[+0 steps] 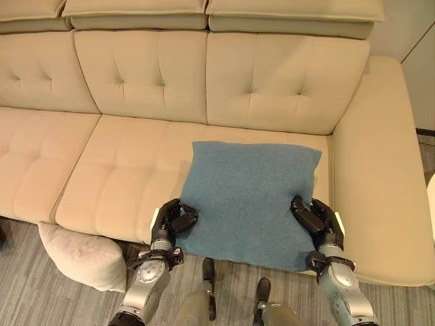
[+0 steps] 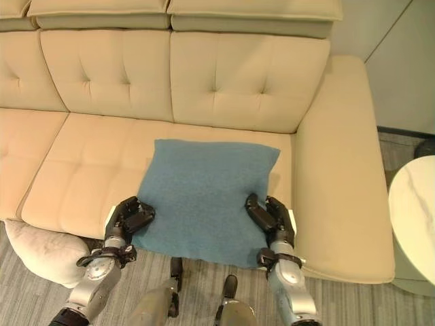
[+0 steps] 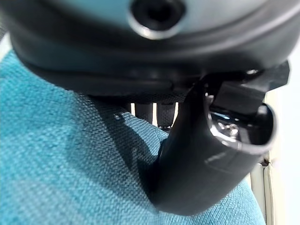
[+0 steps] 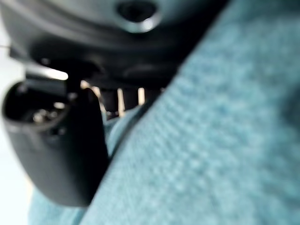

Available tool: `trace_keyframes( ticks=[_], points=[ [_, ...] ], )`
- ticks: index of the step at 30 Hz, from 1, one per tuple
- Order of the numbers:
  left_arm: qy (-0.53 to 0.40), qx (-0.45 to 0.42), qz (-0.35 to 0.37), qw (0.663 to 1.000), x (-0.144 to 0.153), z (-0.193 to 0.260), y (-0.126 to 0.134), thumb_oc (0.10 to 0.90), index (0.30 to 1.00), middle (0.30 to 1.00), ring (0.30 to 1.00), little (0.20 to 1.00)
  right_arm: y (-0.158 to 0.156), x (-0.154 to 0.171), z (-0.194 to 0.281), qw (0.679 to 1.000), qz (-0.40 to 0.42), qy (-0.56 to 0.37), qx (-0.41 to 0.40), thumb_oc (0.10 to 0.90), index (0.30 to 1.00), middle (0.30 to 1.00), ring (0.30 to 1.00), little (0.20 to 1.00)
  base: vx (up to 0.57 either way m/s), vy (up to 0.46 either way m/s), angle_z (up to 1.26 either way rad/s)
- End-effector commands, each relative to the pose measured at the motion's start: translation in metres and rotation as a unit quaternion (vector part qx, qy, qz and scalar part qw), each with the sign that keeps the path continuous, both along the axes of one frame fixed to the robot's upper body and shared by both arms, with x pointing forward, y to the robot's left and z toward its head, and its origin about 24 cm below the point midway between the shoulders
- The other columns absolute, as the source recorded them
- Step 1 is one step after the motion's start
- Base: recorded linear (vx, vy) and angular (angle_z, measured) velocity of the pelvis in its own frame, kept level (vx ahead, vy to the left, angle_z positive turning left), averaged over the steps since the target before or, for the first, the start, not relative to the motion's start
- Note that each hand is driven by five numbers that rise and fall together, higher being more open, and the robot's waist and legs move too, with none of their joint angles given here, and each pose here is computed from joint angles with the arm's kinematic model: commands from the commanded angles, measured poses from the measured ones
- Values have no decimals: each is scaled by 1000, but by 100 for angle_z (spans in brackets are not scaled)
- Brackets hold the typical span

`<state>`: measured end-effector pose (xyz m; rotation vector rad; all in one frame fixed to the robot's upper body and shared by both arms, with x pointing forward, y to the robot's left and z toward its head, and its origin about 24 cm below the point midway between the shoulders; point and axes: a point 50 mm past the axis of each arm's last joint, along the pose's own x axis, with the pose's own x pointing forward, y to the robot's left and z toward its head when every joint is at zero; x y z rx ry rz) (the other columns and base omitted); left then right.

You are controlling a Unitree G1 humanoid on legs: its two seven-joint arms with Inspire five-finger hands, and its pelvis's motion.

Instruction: Pick up all the scattered cushions and arrange them neatly on the sofa.

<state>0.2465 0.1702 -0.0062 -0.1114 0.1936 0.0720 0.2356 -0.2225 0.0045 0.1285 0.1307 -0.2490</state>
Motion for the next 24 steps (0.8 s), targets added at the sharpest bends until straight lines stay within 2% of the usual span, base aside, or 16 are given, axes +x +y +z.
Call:
trace_keyframes(
  ticks=[1, 11, 24],
  points=[
    [-173, 8, -104, 979, 16, 64, -32, 400, 300, 300, 300, 300, 41, 19, 69, 977, 95, -190, 12, 400, 300, 300, 300, 300, 177, 290, -6],
    [-199, 34, -96, 975, 17, 76, -20, 400, 300, 300, 300, 300, 59, 23, 69, 973, 134, -188, 18, 400, 300, 300, 300, 300, 107, 281, -25],
    [-189, 4, -105, 976, 16, 70, -28, 400, 300, 300, 300, 300, 46, 24, 68, 975, 121, -187, 7, 400, 300, 300, 300, 300, 74, -14, 4]
  ],
)
